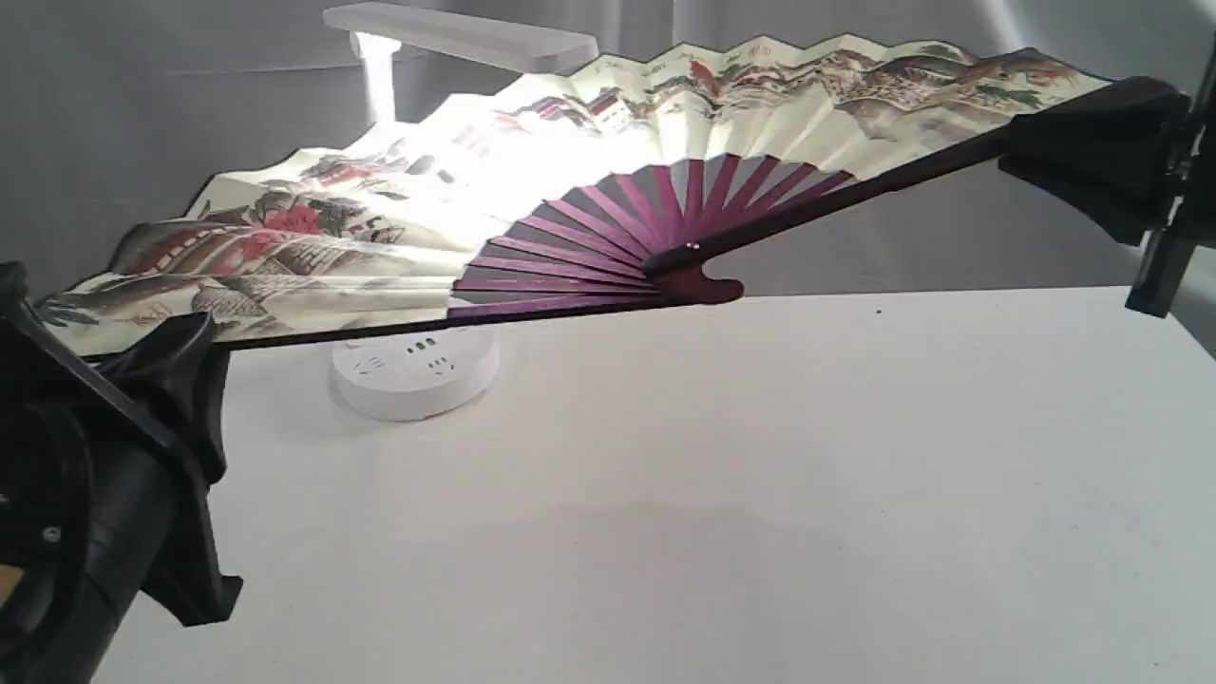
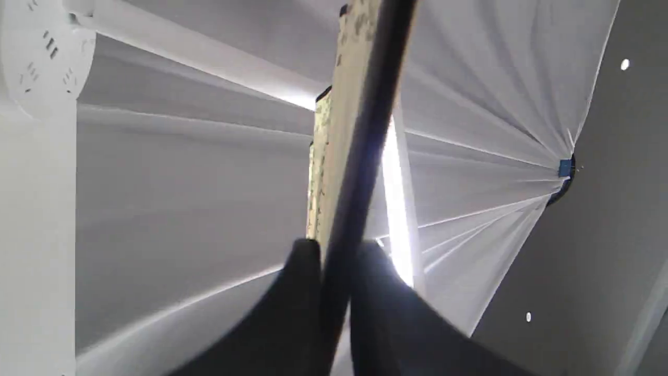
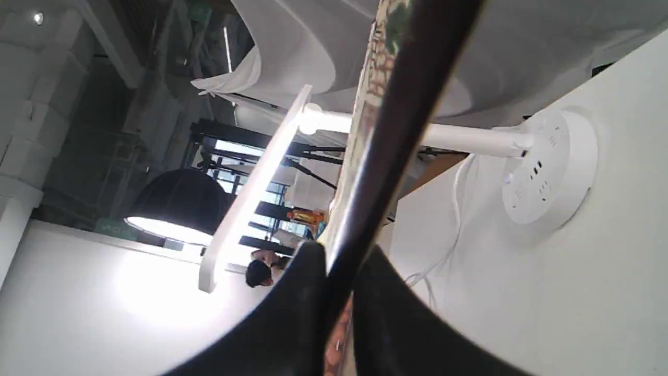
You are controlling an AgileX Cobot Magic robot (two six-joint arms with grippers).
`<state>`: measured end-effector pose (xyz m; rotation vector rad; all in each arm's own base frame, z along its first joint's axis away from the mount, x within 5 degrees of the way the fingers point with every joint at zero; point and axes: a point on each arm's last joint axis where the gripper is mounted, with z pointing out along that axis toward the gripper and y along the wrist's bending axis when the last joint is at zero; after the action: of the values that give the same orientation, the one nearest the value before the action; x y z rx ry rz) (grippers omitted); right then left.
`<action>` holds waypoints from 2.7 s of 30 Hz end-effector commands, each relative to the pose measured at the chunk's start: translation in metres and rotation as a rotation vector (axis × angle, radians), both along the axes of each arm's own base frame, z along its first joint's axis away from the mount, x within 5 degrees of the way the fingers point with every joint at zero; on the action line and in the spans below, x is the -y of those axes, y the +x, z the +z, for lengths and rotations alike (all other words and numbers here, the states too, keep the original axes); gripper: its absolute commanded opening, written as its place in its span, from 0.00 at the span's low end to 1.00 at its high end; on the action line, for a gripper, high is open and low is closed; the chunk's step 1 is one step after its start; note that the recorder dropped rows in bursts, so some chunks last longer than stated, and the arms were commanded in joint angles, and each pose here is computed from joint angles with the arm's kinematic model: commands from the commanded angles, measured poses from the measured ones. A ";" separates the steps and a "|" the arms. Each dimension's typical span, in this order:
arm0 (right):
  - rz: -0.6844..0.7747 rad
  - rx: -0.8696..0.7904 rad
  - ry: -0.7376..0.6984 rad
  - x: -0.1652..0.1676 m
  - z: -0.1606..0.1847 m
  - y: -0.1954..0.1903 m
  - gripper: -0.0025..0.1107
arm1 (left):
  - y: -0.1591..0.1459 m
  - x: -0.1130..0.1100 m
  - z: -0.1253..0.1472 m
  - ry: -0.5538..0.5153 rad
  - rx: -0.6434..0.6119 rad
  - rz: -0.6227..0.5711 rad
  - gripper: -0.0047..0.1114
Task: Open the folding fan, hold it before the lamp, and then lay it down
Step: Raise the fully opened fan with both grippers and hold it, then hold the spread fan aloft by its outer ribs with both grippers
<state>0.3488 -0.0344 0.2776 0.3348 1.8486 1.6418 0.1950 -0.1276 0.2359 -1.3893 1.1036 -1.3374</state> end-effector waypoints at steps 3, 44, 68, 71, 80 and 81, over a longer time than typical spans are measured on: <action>-0.104 0.018 -0.042 0.011 0.002 0.004 0.02 | -0.004 -0.019 0.009 -0.061 0.042 0.151 0.04; -0.133 0.006 -0.057 0.013 0.000 0.006 0.02 | 0.003 -0.035 0.007 -0.007 0.013 0.249 0.04; -0.105 0.003 -0.080 -0.005 -0.002 0.010 0.02 | 0.002 -0.037 0.005 -0.021 -0.006 0.273 0.04; -0.105 0.003 -0.080 -0.005 -0.002 0.010 0.02 | 0.002 -0.037 0.005 -0.021 -0.006 0.273 0.04; -0.107 0.002 -0.081 -0.005 -0.002 0.010 0.02 | 0.002 -0.037 0.005 -0.021 -0.006 0.273 0.04; -0.107 0.002 -0.081 -0.005 -0.002 0.010 0.02 | 0.002 -0.037 0.005 -0.021 -0.006 0.273 0.04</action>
<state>0.3513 -0.0154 0.2773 0.3025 1.8907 1.6296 0.2000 -0.1120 0.2365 -1.4133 1.0916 -1.2240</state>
